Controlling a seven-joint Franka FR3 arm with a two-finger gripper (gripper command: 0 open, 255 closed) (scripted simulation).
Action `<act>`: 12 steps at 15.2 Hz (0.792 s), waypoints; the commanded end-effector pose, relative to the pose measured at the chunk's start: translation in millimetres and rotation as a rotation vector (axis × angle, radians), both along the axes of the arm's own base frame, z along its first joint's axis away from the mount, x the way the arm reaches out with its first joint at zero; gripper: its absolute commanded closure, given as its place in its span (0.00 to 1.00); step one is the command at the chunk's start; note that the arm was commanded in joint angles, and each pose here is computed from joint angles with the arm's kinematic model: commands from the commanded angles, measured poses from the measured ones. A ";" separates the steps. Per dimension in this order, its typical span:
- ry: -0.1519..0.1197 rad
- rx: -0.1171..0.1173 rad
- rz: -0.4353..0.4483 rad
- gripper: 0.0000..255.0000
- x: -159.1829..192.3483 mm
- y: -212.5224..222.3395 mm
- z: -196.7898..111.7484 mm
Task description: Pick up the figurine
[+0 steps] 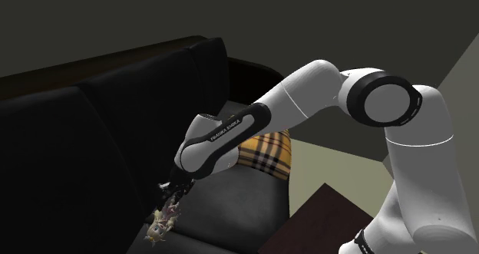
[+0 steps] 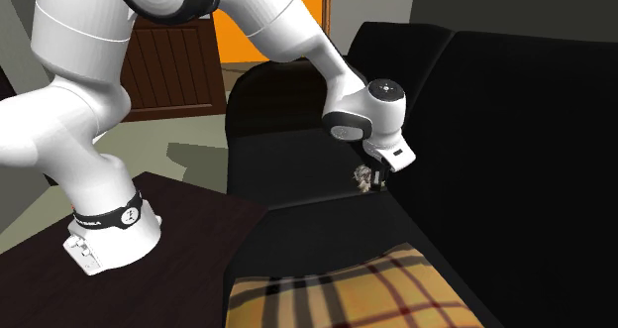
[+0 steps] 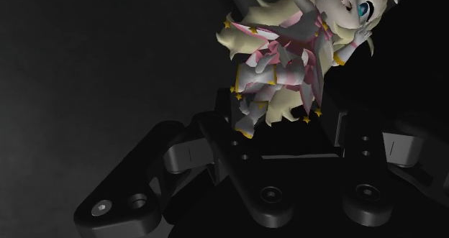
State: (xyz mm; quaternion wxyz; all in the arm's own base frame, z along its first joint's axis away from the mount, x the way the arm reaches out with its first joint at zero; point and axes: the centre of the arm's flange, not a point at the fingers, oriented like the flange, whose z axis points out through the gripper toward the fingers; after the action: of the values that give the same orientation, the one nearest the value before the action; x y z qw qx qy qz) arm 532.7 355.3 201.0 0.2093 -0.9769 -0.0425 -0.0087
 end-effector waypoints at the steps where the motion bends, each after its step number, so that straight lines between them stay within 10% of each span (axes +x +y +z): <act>1: 0.001 -0.001 0.001 1.00 -0.5 -0.1 -0.8; 12: 0.001 -0.001 0.001 1.00 0.1 0.3 31.0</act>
State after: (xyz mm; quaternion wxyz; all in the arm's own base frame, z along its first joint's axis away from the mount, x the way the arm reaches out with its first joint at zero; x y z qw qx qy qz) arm 532.2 355.6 226.7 0.2089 -0.9770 -0.0426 -0.0080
